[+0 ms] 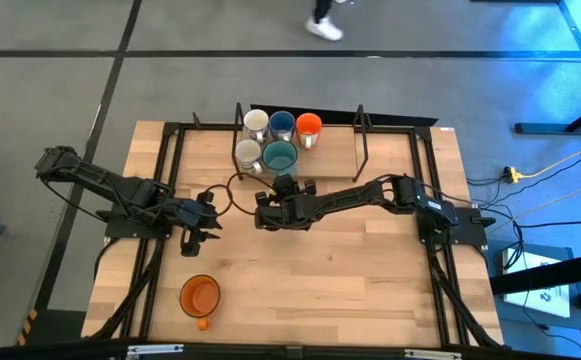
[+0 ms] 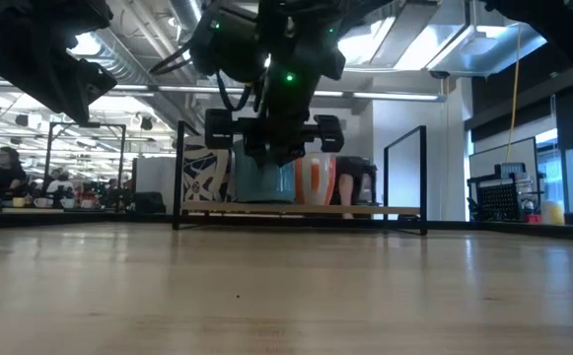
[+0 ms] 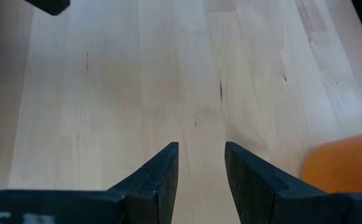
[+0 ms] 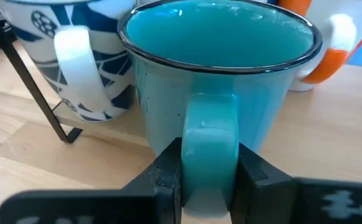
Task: Place coffee mugs
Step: Put the green mug on the shelf
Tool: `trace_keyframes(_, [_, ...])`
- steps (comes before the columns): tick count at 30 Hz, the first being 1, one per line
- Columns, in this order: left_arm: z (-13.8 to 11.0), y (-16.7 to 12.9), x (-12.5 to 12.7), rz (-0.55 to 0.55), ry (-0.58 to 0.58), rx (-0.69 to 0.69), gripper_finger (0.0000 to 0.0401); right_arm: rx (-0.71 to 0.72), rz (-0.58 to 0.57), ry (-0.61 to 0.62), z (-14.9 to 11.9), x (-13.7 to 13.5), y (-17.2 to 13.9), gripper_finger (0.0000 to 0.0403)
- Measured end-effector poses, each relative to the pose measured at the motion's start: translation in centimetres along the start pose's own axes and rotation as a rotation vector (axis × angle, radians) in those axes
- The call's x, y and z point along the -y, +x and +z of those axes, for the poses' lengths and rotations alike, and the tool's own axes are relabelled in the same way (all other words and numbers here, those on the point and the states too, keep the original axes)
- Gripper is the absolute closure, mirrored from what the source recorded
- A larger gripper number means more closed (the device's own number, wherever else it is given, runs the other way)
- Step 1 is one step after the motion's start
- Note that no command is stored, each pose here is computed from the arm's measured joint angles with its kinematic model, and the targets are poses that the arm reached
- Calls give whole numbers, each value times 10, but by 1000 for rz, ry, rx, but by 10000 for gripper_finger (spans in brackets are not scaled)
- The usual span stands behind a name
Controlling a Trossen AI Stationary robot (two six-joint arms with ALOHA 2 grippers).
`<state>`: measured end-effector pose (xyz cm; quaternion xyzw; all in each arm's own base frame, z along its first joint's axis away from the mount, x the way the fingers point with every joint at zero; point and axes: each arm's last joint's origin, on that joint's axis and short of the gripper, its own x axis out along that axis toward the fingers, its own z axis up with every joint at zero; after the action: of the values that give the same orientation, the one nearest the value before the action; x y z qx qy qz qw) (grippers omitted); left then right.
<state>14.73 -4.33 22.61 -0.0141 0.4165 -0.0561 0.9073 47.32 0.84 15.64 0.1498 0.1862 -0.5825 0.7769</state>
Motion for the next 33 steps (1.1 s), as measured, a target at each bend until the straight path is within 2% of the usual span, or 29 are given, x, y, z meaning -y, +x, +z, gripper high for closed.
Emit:
trace_keyframes(11, [0,0,0,0,0,2,276,-24,0,-3,-5,-1,6,339])
trace_keyframes(20, [0,0,0,3,0,3,276,-66,-10,-3,-1,3,18,321])
trace_keyframes(29, [0,0,0,3,-1,3,276,-46,-14,-7,0,3,20,317])
trace_keyframes(33, [0,0,0,3,-1,3,276,-44,-9,0,0,2,20,298])
